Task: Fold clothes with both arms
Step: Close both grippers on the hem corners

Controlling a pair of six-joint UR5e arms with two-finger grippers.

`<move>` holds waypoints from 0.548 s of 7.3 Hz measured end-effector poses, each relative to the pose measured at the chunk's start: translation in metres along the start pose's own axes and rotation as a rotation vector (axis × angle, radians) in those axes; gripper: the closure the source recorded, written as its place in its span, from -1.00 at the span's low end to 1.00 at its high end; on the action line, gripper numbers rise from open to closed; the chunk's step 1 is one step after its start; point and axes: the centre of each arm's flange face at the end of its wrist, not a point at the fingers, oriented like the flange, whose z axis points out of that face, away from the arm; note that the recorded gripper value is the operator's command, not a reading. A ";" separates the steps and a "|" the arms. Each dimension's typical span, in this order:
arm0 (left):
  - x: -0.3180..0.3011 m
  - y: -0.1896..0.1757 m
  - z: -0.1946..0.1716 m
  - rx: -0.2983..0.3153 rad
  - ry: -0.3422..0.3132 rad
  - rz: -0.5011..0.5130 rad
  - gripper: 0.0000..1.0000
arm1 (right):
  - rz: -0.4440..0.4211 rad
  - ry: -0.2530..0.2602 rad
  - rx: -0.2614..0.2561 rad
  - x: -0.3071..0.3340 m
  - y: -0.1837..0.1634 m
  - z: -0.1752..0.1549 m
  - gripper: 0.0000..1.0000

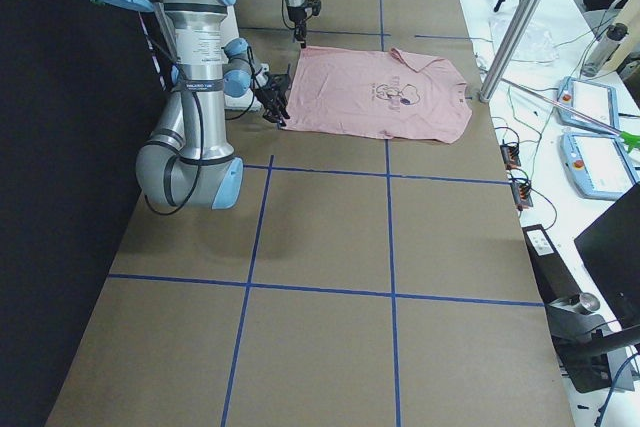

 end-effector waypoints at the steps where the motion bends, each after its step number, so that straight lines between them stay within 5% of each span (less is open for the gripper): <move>1: 0.000 0.000 0.000 0.001 0.000 0.000 1.00 | -0.002 0.007 0.004 0.001 0.001 0.004 0.14; 3: 0.000 0.000 -0.001 0.002 0.000 -0.001 1.00 | -0.007 0.021 0.017 0.004 0.005 0.013 0.15; 4: 0.000 0.000 -0.001 0.002 0.001 -0.001 1.00 | -0.006 0.025 0.021 0.005 0.006 0.015 0.36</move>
